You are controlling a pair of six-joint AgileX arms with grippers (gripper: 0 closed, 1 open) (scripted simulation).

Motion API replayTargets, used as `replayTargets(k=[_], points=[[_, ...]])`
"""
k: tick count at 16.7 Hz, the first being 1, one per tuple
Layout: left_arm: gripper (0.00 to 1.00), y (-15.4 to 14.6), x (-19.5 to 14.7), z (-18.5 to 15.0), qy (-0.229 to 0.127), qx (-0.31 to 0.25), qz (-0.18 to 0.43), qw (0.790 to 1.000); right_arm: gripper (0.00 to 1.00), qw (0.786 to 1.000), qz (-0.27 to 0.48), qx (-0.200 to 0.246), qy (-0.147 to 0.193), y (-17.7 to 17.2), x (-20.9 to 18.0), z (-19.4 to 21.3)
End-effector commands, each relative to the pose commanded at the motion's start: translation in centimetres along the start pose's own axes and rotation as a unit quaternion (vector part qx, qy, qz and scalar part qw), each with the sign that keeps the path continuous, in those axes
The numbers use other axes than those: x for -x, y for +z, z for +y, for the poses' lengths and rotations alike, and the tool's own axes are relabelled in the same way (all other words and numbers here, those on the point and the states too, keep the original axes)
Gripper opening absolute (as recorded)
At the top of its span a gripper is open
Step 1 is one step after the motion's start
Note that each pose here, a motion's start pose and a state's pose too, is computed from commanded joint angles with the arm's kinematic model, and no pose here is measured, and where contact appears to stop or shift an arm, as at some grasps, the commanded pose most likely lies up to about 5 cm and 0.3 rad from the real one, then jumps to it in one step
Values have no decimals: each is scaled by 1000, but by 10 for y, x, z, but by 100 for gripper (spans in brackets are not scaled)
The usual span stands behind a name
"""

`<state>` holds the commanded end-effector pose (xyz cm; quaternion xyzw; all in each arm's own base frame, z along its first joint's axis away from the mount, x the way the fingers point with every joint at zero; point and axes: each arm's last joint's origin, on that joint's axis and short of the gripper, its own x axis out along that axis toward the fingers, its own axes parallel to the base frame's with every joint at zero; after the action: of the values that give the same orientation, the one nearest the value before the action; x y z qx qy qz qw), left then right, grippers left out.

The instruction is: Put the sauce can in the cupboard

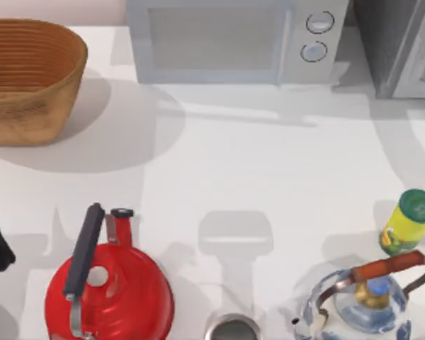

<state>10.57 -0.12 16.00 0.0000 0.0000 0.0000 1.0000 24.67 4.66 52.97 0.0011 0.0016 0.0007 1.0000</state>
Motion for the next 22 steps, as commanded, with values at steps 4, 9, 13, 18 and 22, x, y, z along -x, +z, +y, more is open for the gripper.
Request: replayTargets(k=[4,9,13,18,22], points=[[100,0,0,0,0,0,0,1000,0,1000,-2,1,-1,4,-32,0],[100,0,0,0,0,0,0,1000,0,1000,3,-1,1,-11,-119,5],[100,0,0,0,0,0,0,1000,0,1000,0,0,0,-19,-149,-2],[100,0,0,0,0,0,0,1000,8,1000,0,0,0,-19,-149,-2],[100,0,0,0,0,0,0,1000,38,1000,0,0,0,-19,-149,-2]])
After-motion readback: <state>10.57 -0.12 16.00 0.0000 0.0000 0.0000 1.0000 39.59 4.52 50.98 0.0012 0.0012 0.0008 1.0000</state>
